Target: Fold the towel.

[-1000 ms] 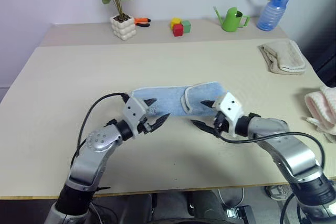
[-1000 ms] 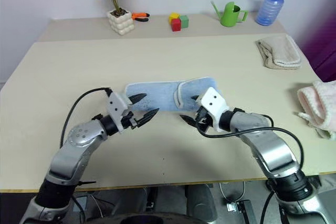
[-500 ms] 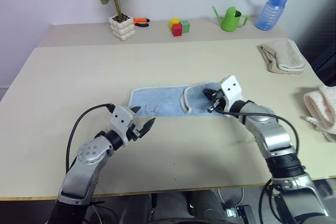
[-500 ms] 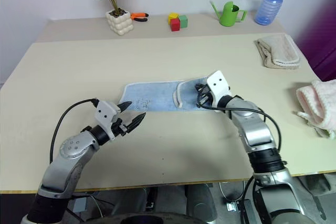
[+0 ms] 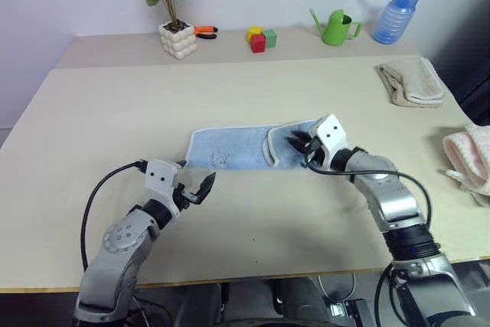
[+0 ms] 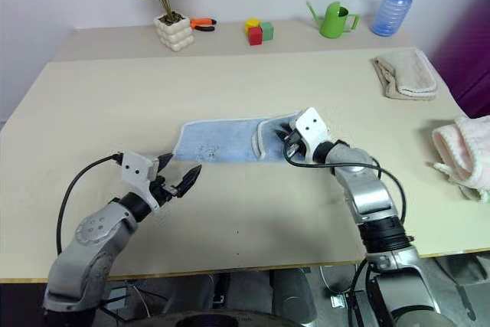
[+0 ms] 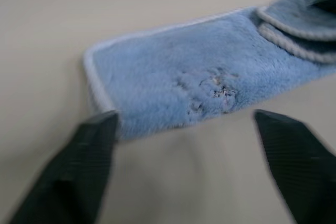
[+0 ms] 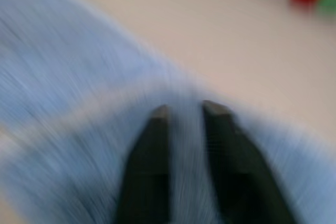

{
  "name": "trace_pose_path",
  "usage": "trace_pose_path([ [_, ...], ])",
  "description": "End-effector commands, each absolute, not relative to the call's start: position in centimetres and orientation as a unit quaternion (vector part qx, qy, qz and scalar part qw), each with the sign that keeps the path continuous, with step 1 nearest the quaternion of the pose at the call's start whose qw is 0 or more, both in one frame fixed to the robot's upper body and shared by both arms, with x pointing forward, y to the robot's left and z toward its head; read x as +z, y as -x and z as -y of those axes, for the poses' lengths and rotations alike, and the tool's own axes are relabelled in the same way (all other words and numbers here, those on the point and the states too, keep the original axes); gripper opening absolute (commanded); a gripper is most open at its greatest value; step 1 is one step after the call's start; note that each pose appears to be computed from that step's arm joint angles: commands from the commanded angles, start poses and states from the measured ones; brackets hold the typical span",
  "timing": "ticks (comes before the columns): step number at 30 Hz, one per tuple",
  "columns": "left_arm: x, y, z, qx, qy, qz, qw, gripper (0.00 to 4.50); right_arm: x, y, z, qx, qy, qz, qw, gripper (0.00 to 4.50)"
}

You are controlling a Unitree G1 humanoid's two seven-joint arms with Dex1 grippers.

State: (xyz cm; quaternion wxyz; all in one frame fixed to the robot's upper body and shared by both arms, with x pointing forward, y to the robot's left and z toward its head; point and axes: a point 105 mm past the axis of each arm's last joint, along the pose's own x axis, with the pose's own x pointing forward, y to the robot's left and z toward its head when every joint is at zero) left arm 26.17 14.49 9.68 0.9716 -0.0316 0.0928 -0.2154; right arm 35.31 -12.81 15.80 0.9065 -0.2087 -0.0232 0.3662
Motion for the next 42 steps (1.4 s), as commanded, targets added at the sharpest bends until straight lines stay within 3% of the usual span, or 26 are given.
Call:
trace_pose_path([
  [1,10.1,-25.4,-14.4,-0.214,0.069,-0.119,0.967,4.5,17.9,-34.1,11.4,0.402,0.233,0.061,0.883,2.79],
  [4,9.9,-25.9,-14.7,-0.16,0.207,-0.139,0.955,4.5,17.5,-33.5,10.6,0.416,0.31,0.075,0.851,4.23],
  [17,9.9,-31.3,-12.2,-0.093,0.385,-0.2,0.896,4.5,15.4,-30.7,7.8,0.462,0.31,0.085,0.827,4.23],
  [20,10.0,-31.9,-12.5,-0.083,0.39,-0.197,0.896,3.63,15.2,-30.3,7.9,0.457,0.309,0.081,0.83,4.29],
  [27,11.3,-33.0,-14.6,-0.043,0.407,-0.144,0.901,0.06,14.7,-29.8,8.5,0.446,0.309,0.071,0.837,4.29],
  [32,14.7,-33.5,-18.7,-0.009,0.392,-0.038,0.919,0.02,14.5,-29.8,8.8,0.441,0.308,0.066,0.841,4.29],
  [37,17.7,-33.1,-25.3,0.057,0.289,0.042,0.955,0.02,14.5,-30.2,9.4,0.433,0.311,0.063,0.844,4.29],
  [42,21.6,-32.8,-24.2,-0.031,0.221,0.092,0.97,0.02,14.6,-30.9,9.7,0.422,0.31,0.064,0.85,4.29],
])
